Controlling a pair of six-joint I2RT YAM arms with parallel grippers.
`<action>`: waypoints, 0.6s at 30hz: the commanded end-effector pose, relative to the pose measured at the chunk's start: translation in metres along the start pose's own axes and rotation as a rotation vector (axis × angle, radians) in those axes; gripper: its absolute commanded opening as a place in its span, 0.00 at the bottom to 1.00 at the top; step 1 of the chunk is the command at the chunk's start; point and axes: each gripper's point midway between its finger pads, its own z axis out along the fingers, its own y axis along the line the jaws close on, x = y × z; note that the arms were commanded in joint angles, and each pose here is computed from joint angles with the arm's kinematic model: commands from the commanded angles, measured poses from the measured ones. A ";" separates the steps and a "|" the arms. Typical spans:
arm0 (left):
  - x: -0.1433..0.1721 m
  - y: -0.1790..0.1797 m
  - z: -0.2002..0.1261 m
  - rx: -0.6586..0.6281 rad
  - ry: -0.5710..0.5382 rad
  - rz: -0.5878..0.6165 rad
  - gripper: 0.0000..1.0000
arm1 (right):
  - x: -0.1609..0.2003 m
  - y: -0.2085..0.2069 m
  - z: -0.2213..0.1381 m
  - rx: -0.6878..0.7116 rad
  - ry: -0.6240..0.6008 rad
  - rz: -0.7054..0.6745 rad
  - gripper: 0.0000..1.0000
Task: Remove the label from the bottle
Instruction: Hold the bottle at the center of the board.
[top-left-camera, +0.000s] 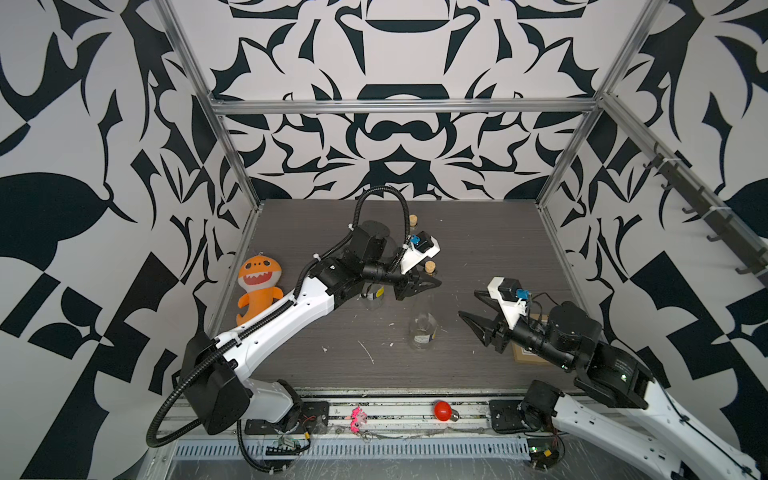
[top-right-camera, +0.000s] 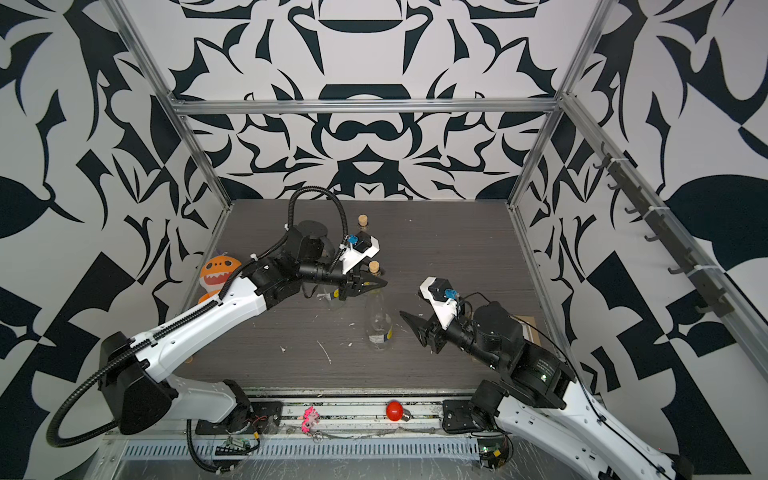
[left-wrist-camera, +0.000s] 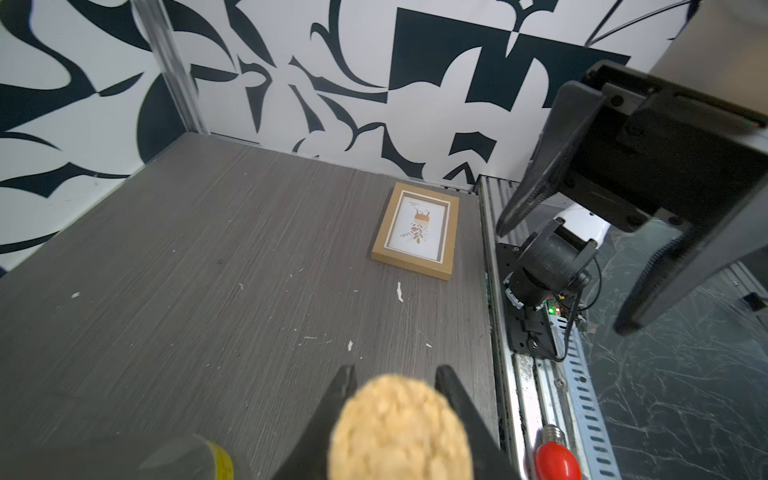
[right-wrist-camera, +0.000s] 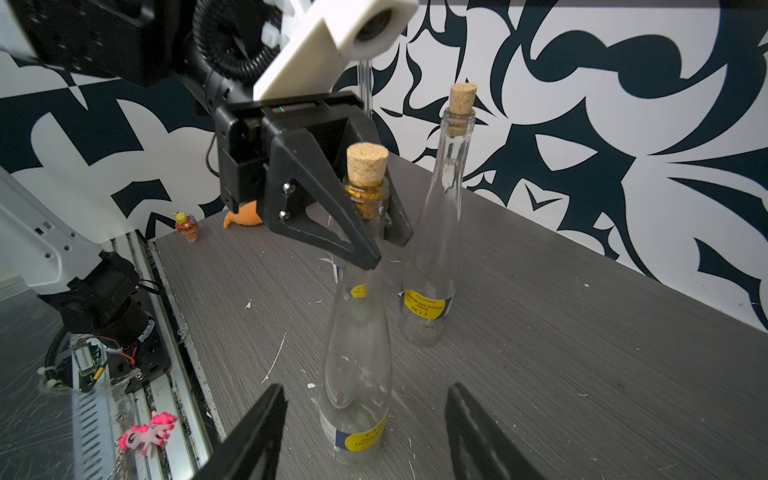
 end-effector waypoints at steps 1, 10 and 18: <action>-0.012 0.002 -0.018 -0.129 -0.025 0.016 0.00 | -0.003 0.002 0.009 -0.011 -0.017 0.000 0.64; -0.022 0.014 -0.042 -0.413 -0.046 -0.026 0.00 | 0.007 -0.011 0.027 0.057 -0.038 0.090 0.61; -0.016 0.020 -0.038 -0.627 -0.038 -0.043 0.00 | 0.029 -0.025 0.036 0.127 -0.030 0.215 0.60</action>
